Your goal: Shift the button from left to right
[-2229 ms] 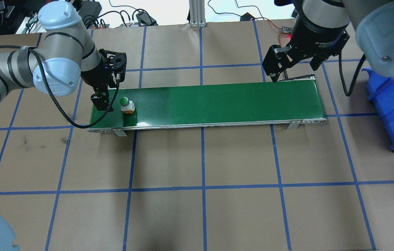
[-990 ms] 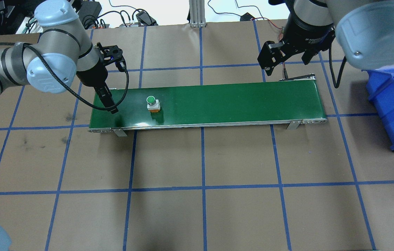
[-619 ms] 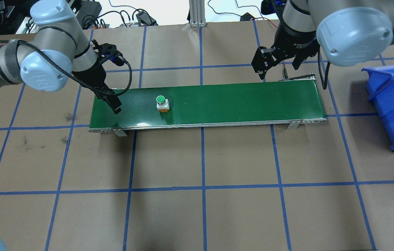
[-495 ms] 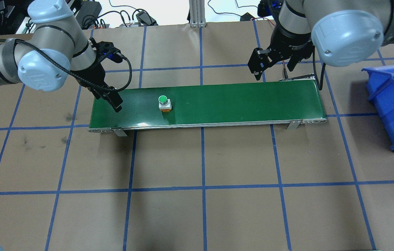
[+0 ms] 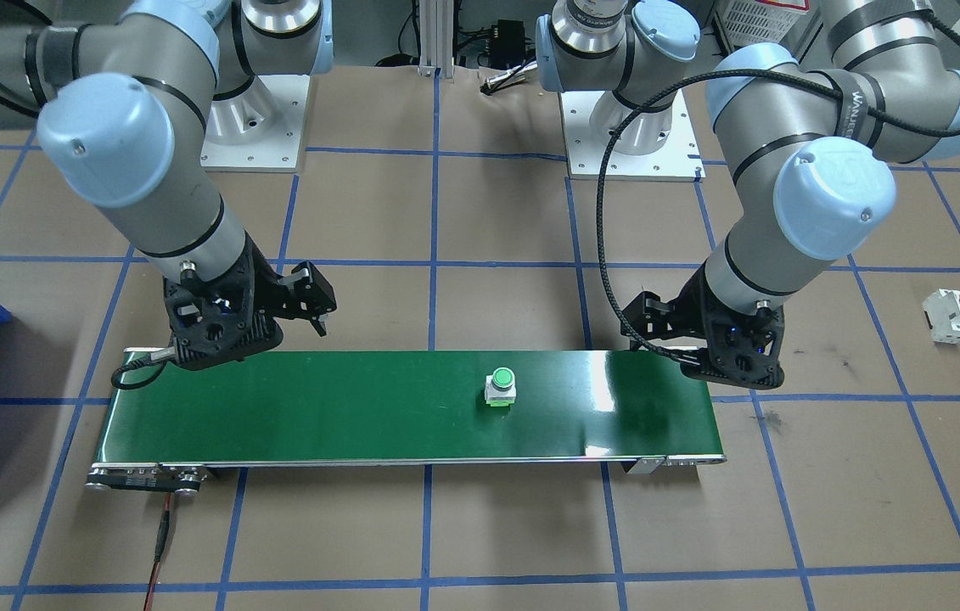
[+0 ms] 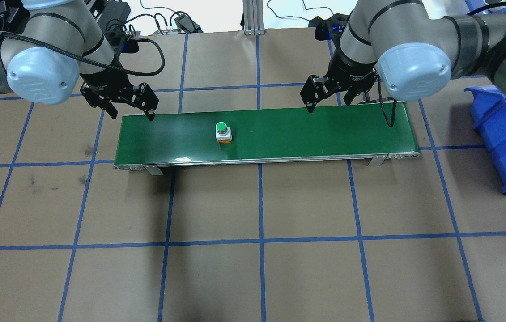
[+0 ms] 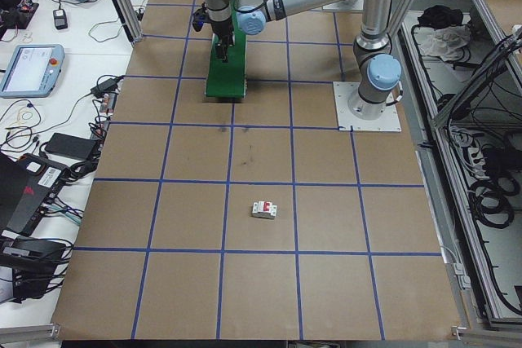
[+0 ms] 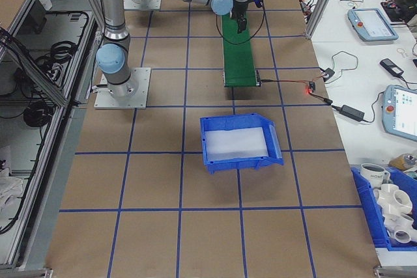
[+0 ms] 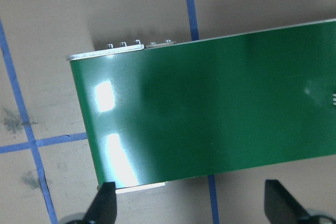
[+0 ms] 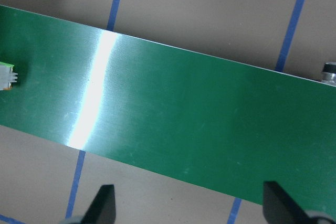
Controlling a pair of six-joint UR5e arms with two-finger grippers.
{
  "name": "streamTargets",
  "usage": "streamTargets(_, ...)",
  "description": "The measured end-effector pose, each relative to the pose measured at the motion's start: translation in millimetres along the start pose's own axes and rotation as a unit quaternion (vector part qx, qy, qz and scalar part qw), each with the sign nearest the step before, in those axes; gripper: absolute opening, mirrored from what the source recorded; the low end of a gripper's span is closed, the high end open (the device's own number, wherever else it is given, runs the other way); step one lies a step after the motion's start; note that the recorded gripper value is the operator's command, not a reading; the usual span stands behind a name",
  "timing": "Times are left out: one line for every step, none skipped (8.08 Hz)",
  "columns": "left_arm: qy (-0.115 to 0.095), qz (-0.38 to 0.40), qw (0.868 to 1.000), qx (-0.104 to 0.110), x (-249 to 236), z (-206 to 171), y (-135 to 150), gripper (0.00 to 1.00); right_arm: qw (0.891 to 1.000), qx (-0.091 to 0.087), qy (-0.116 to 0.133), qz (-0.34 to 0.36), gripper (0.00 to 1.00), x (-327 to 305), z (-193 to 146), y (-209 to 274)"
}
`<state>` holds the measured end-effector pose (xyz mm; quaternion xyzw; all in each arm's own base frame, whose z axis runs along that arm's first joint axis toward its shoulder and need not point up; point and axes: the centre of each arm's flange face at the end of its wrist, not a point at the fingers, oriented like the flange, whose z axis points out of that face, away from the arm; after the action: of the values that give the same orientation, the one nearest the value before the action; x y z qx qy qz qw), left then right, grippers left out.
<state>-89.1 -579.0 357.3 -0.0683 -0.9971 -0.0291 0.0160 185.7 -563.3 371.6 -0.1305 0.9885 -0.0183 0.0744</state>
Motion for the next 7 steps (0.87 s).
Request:
streamTargets(-0.004, -0.032, 0.999, 0.009, 2, -11, -1, 1.0, 1.0, -0.002, -0.008, 0.001, 1.0, 0, 14, -3)
streamTargets(-0.006, -0.05, 0.999, 0.018, 4, -23, -2, 1.0, 1.0, 0.003, -0.013, 0.002, 1.0, -1, 23, -7)
streamTargets(-0.007, -0.064, 0.998, 0.02, 6, -36, -1, 1.0, 1.0, 0.008, -0.028, 0.003, 1.0, -3, 29, -10)
streamTargets(-0.006, -0.075, 0.997, 0.022, 8, -51, -1, 1.0, 0.998, 0.013, -0.057, 0.006, 1.0, -8, 33, -13)
streamTargets(-0.005, -0.081, 0.996, 0.022, 13, -66, -2, 1.0, 0.997, 0.012, -0.072, 0.01, 1.0, -10, 38, -15)
streamTargets(-0.005, -0.087, 0.996, 0.023, 20, -80, -5, 1.0, 0.998, 0.007, -0.061, 0.011, 1.0, -6, 43, -16)
streamTargets(-0.005, -0.093, 0.995, 0.022, 30, -90, -7, 1.0, 0.999, 0.001, -0.039, 0.011, 1.0, 0, 47, -16)
